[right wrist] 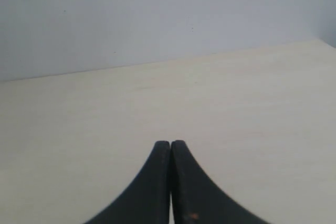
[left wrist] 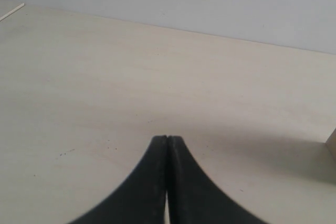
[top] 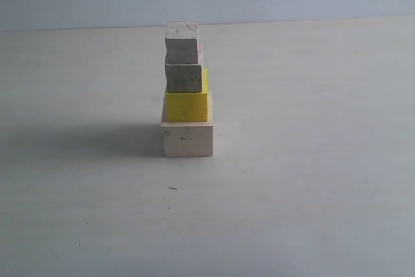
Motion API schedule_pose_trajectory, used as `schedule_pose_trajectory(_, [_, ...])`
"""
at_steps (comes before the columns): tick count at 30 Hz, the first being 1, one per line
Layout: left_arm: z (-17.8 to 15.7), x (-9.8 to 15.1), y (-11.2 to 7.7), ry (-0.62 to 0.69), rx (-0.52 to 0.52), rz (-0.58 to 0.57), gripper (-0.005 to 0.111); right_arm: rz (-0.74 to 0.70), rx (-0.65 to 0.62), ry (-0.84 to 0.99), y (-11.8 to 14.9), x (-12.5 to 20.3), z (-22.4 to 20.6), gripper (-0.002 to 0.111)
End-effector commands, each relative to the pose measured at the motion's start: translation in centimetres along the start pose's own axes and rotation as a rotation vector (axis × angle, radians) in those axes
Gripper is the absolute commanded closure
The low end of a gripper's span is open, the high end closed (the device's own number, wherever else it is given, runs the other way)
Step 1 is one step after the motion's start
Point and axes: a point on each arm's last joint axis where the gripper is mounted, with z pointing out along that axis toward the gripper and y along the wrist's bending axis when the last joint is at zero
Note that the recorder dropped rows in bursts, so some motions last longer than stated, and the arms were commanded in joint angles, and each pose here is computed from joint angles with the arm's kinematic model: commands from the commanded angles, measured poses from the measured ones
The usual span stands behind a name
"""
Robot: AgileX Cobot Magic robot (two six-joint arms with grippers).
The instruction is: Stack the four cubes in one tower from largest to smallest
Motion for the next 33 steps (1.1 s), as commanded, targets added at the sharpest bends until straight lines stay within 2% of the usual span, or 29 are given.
schedule_pose_trajectory(1, [-0.01,0.0,-0.05,-0.01,0.008,-0.009,0.107,-0.002,0.007,0.037,-0.06,0.5,0.0,0.108])
schedule_pose_trajectory(33, [-0.01,0.0,-0.05,-0.01,0.008,-0.009,0.107,0.0,0.008,0.051,-0.06,0.62,-0.01,0.108])
